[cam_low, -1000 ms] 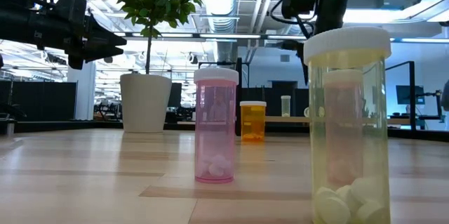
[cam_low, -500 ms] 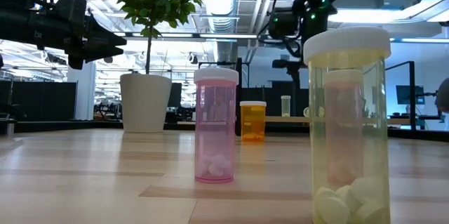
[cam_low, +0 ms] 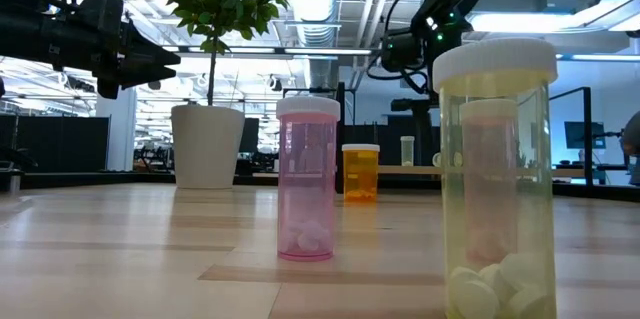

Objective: Pick and place medicine bottles onto shelf by color
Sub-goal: Put the right yellow pill bottle on the shelf

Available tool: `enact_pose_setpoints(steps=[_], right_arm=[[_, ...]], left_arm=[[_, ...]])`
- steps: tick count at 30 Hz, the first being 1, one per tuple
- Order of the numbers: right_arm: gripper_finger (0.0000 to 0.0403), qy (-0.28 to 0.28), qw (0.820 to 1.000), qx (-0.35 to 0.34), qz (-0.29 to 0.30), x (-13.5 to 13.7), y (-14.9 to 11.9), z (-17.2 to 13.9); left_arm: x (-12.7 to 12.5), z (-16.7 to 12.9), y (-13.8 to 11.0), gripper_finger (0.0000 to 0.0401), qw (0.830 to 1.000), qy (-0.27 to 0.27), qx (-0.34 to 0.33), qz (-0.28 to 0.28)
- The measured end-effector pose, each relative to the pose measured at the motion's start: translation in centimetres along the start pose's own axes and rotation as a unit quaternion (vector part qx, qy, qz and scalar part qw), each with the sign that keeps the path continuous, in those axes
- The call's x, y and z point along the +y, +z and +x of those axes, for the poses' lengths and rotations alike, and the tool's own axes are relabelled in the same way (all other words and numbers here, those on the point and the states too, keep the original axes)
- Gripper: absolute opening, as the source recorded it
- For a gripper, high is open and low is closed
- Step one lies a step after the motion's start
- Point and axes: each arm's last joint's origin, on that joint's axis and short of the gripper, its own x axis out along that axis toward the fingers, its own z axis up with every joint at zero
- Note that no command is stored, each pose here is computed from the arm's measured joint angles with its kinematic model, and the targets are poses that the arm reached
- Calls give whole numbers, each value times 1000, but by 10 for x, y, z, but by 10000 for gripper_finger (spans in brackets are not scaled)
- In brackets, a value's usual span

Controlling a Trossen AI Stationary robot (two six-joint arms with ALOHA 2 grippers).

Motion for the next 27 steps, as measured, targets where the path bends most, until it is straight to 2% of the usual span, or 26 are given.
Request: enact_pose_setpoints(steps=[27], right_arm=[[229, 32, 999, -19, -18, 1, 5, 15]], left_arm=[[0, 0, 0, 181, 1000, 0, 0, 0]])
